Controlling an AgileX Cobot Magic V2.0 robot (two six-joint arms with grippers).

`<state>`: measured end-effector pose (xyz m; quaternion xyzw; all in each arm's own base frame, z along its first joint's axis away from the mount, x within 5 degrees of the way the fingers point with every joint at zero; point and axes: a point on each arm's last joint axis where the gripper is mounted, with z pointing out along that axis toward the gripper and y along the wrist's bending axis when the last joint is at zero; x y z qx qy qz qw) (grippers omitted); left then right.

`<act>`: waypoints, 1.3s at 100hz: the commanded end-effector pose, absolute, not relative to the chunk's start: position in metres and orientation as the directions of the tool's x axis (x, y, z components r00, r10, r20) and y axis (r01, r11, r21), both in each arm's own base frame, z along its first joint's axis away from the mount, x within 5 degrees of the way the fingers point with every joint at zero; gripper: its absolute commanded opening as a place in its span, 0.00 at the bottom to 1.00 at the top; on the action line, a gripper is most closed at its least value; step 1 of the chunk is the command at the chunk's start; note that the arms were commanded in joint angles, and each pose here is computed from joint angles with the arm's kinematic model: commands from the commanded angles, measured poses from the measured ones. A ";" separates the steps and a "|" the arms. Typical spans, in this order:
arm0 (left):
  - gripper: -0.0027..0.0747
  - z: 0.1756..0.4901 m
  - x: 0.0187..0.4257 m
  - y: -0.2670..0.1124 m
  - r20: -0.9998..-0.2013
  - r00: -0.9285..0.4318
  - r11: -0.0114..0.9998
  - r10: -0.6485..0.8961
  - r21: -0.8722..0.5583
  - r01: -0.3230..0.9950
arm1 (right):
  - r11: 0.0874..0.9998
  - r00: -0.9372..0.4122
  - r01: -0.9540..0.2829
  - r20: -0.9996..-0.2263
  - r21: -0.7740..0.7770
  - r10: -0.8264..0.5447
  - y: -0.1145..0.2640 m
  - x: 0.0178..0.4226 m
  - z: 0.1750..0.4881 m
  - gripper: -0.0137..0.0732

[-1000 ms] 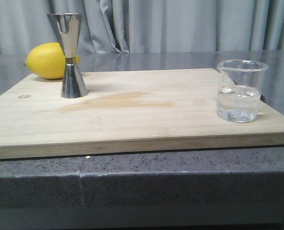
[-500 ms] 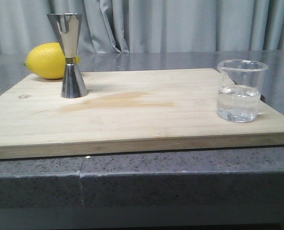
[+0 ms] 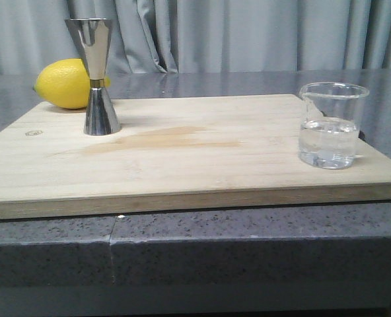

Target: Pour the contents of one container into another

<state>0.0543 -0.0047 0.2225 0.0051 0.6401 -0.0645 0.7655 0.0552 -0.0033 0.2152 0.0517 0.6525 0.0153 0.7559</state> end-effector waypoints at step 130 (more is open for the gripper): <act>0.01 0.293 0.141 -0.023 -0.941 -0.321 0.978 -0.108 -0.159 0.137 | 0.985 -0.316 -0.023 -0.936 0.169 0.153 0.004 0.138 0.301 0.13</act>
